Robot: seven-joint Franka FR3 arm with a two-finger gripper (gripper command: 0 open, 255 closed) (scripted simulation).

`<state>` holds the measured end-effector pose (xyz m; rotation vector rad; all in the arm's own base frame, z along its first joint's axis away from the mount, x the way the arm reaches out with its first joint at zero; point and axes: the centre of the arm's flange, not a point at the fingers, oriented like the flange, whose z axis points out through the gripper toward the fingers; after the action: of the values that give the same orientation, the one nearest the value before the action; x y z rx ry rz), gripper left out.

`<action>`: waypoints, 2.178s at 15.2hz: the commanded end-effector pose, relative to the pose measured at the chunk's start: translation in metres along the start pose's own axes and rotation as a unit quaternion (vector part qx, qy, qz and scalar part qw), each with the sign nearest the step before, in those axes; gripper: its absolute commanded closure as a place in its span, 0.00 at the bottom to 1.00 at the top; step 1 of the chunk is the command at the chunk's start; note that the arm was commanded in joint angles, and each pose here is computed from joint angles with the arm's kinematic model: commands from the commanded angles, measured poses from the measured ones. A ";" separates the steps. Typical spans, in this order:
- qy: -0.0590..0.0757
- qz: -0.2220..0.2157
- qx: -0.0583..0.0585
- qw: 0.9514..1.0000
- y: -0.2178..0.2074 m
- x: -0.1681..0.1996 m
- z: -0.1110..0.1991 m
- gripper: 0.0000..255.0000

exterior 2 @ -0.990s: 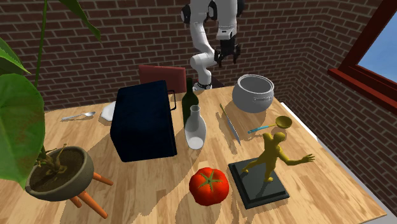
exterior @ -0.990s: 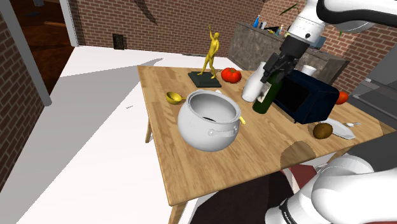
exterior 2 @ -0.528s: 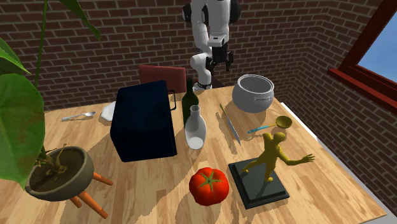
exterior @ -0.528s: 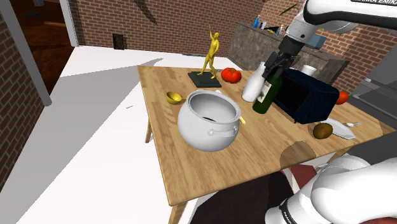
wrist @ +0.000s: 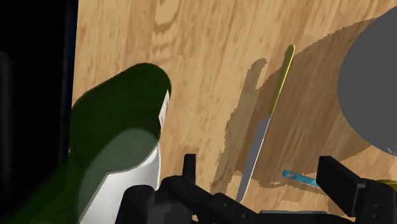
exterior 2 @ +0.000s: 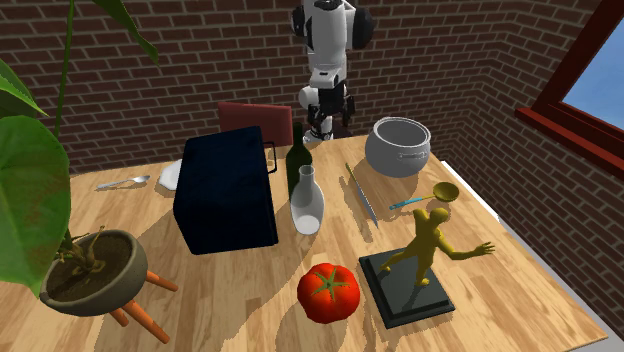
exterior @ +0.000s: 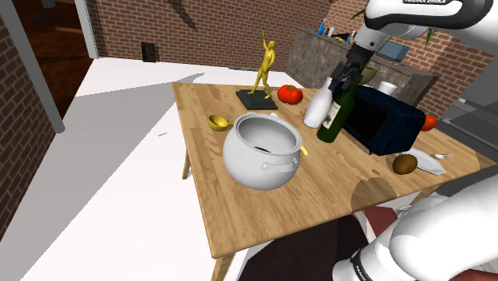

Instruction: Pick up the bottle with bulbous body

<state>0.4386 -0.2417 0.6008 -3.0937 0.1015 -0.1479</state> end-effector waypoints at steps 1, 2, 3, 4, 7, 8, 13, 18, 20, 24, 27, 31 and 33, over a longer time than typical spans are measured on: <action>0.001 -0.005 -0.005 1.000 0.022 0.014 0.002 0.00; 0.002 -0.007 -0.006 1.000 0.032 0.021 0.003 0.00; 0.003 -0.008 -0.008 1.000 0.042 0.029 0.004 0.00; 0.004 -0.010 -0.010 1.000 0.052 0.036 0.004 0.00; 0.006 -0.016 -0.016 1.000 0.083 0.059 0.006 0.00; 0.006 -0.018 -0.017 1.000 0.092 0.067 0.007 0.00; 0.010 -0.026 -0.026 0.999 0.137 0.102 0.009 0.00; 0.010 -0.026 -0.026 0.999 0.138 0.100 0.035 0.00; 0.010 -0.026 -0.026 0.999 0.139 0.099 0.046 0.00; 0.010 -0.026 -0.026 0.999 0.139 0.099 0.048 1.00; 0.010 -0.026 -0.026 0.999 0.139 0.099 0.048 1.00; 0.010 -0.026 -0.026 0.999 0.139 0.099 0.048 1.00; 0.010 -0.026 -0.026 0.999 0.139 0.099 0.044 1.00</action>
<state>0.5327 -0.3848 0.5584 -3.1483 0.0249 -0.1815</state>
